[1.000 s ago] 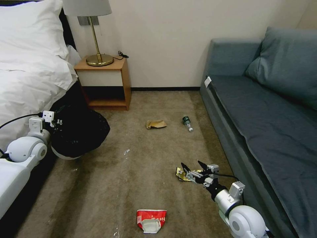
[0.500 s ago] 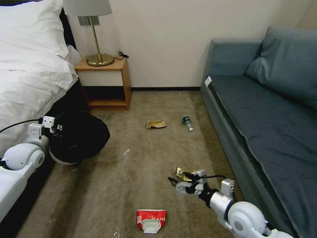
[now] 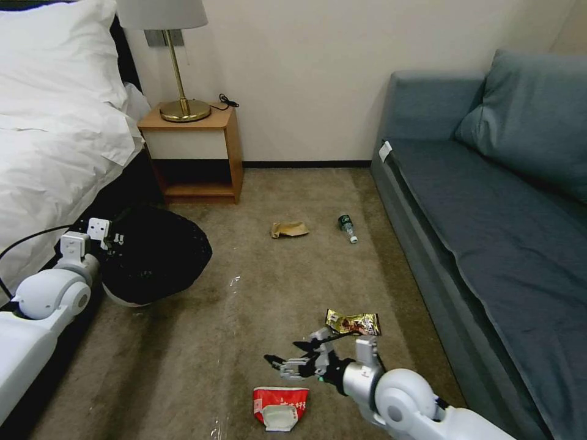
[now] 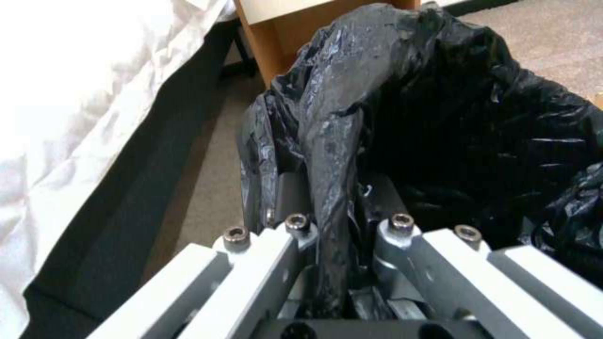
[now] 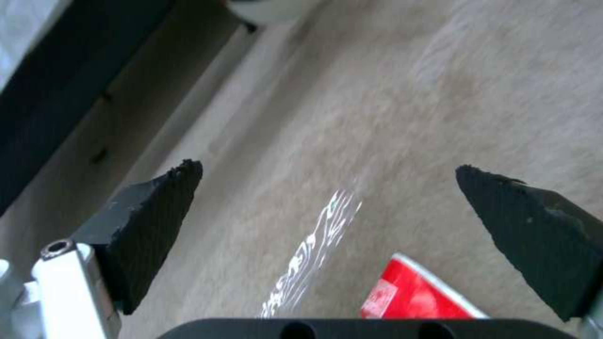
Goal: Pick up the trash bin, then pick up the garbage on the floor and place it into the trash bin.
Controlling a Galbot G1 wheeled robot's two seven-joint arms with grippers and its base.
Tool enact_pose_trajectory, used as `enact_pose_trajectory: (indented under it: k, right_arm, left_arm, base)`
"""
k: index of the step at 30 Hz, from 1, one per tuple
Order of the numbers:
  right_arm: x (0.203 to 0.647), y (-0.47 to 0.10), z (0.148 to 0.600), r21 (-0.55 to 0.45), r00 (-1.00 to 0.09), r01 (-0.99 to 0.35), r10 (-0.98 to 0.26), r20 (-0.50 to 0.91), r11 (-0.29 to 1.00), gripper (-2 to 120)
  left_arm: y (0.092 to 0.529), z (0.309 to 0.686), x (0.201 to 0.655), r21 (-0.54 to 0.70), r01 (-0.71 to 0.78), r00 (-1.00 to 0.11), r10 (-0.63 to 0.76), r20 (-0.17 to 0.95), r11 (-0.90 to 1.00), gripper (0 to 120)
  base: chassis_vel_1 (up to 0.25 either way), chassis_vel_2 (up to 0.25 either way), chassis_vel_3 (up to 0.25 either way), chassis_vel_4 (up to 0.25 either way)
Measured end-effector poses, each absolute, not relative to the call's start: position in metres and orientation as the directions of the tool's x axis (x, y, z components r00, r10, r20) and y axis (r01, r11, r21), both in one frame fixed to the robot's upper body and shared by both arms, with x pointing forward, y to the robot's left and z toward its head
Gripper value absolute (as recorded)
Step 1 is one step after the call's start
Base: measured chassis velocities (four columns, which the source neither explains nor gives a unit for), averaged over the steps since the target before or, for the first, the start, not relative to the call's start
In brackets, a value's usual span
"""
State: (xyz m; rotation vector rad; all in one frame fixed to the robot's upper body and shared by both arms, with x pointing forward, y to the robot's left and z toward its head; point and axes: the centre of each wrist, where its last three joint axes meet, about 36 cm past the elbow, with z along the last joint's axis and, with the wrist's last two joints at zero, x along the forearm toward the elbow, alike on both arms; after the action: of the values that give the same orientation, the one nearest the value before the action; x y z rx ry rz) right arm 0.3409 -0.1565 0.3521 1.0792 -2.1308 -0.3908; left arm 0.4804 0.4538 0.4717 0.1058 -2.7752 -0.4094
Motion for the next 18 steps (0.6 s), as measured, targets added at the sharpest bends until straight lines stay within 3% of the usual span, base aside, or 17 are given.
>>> enact_pose_trajectory:
  k: [6, 18]
  right_arm:
    - [0.342, -0.142, 0.337, 0.535, -0.262, -0.642, -0.812, 0.522, 0.550, 100]
    - [0.374, -0.130, 0.300, 0.466, -0.181, -0.713, -0.780, 0.599, 0.524, 100]
  left_arm:
    - [0.455, 0.470, 0.482, 0.286, -0.024, -0.942, -0.117, 0.315, 0.958, 5]
    - [0.449, 0.459, 0.482, 0.292, -0.018, -0.939, -0.117, 0.323, 0.956, 5]
  base:
    - [0.000, 0.000, 0.000, 0.000]
    - [0.000, 0.000, 0.000, 0.000]
